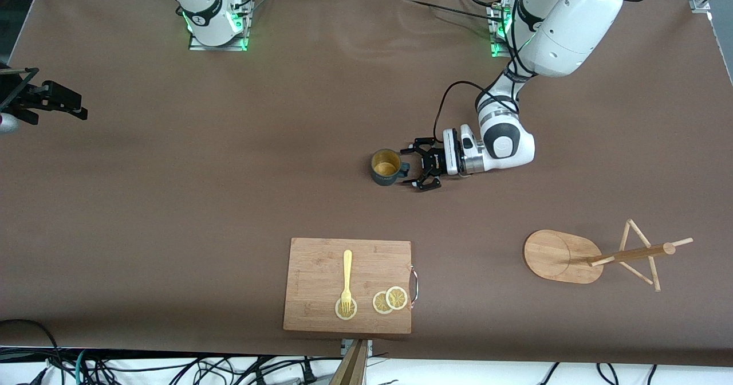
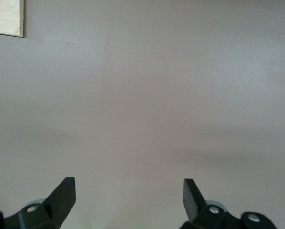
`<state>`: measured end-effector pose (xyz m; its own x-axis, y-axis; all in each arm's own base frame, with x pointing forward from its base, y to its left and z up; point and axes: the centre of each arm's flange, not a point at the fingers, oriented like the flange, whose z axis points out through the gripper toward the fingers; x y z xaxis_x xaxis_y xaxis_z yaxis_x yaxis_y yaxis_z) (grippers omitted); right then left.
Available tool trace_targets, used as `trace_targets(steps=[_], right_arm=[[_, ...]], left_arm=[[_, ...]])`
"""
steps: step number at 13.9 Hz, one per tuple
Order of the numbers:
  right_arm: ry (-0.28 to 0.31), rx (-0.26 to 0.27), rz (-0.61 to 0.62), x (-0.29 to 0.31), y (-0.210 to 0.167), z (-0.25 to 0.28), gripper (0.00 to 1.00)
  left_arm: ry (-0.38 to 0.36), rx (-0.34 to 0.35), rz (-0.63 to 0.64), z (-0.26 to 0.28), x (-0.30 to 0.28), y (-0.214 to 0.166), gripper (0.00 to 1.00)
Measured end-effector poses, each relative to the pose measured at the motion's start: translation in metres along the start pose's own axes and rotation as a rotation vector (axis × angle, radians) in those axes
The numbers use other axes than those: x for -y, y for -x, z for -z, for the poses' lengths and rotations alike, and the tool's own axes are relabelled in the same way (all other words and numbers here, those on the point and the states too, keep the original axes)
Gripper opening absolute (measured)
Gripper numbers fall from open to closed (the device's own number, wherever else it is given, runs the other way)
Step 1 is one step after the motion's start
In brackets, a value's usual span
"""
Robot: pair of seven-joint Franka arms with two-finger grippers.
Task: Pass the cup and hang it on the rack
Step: 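Grasp the teal mug by its handle with the left gripper and lift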
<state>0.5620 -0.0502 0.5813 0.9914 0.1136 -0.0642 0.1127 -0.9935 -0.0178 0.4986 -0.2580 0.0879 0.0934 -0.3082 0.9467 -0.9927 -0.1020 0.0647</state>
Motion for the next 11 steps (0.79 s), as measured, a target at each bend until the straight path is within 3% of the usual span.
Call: trace_targets(steps=[6,7,11], right_arm=[[-0.003,0.016,0.000,0.0004,0.0017,-0.0014,1.00],[-0.003,0.016,0.000,0.0004,0.0018,-0.0015,1.00],[-0.004,0.017,0.000,0.0004,0.0018,-0.0015,1.00]], left_arm=[[-0.010,0.003,0.027,0.0011,-0.0072,0.0093,0.26],[-0.012,0.003,0.029,0.0019,-0.0066,0.0094,0.20],[-0.030,-0.007,0.180,0.0089,0.0011,0.0056,0.21]])
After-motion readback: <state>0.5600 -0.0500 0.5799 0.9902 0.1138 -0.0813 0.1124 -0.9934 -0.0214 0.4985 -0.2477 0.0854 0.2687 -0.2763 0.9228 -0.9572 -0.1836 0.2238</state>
